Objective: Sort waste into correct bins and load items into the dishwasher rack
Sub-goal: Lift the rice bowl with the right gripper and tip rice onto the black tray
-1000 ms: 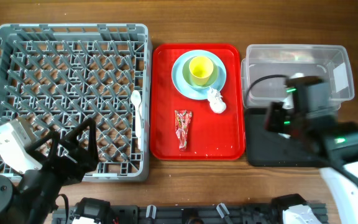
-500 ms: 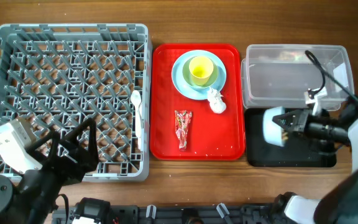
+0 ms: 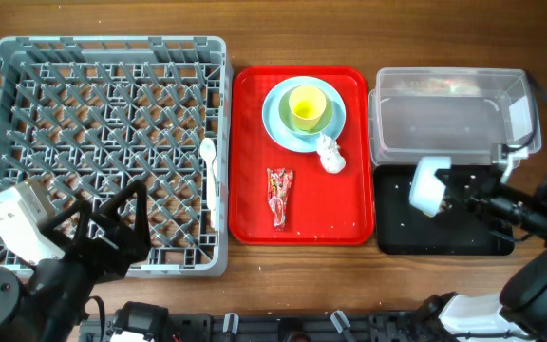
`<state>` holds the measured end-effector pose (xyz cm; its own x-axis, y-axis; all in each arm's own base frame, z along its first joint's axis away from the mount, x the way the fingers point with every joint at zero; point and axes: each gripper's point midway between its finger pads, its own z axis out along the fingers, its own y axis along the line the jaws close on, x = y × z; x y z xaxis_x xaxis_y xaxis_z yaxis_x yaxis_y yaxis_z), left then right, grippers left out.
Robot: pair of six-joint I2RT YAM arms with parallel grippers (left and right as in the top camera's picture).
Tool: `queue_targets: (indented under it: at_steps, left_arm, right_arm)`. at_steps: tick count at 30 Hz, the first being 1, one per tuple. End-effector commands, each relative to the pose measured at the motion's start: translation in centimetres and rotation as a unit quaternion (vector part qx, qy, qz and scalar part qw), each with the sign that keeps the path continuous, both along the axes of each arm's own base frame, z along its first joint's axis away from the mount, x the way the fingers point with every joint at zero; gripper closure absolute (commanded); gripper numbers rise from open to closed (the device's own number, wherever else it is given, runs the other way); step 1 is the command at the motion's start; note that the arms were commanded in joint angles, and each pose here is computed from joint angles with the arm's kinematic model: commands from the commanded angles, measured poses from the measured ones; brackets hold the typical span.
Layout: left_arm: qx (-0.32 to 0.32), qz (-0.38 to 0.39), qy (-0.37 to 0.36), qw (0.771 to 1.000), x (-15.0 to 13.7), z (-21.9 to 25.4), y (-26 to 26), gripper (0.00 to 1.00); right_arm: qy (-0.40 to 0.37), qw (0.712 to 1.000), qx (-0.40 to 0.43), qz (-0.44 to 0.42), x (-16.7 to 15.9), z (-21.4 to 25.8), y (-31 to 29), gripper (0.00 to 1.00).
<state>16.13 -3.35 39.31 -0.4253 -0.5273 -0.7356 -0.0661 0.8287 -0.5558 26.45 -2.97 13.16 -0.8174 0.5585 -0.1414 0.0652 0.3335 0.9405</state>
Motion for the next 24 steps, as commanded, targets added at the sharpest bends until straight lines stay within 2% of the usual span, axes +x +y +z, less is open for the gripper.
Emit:
queue_targets:
  at_steps: [1,6,9,12,14,15,18,20,24]
  left_arm:
    - [0.004,0.001,-0.002,1.000,0.1,0.0,0.1,0.00]
    - [0.004,0.001,-0.002,1.000,0.1,0.0,0.1,0.00]
    - [0.004,0.001,-0.002,1.000,0.1,0.0,0.1,0.00]
    - [0.004,0.001,-0.002,1.000,0.1,0.0,0.1,0.00]
    - [0.004,0.001,-0.002,1.000,0.1,0.0,0.1,0.00]
    - [0.004,0.001,-0.002,1.000,0.1,0.0,0.1,0.00]
    - [0.004,0.001,-0.002,1.000,0.1,0.0,0.1,0.00]
    - [0.004,0.001,-0.002,1.000,0.1,0.0,0.1,0.00]
    - [0.004,0.001,-0.002,1.000,0.1,0.0,0.1,0.00]
  right_arm:
    - [-0.039,0.998,0.026,-0.046,0.4,1.3,-1.8,0.96]
    - [-0.012,0.997,0.060,-0.055,-0.4,1.9,-1.4,0.96]
    - [-0.023,0.997,0.061,-0.040,-1.2,2.7,-0.5,0.96]
    - [0.011,0.996,0.080,-0.030,-2.1,2.9,0.3,0.96]
    - [-0.029,0.997,0.069,-0.030,-1.9,3.6,0.3,0.96]
    - [-0.007,0.996,0.079,-0.030,-2.1,3.4,0.4,0.96]
    - [-0.035,0.997,0.060,-0.031,-1.6,3.3,0.0,0.96]
    - [-0.002,0.997,0.078,-0.030,-2.0,3.2,0.3,0.96]
    - [-0.032,0.996,0.073,-0.036,-1.7,3.7,0.1,0.96]
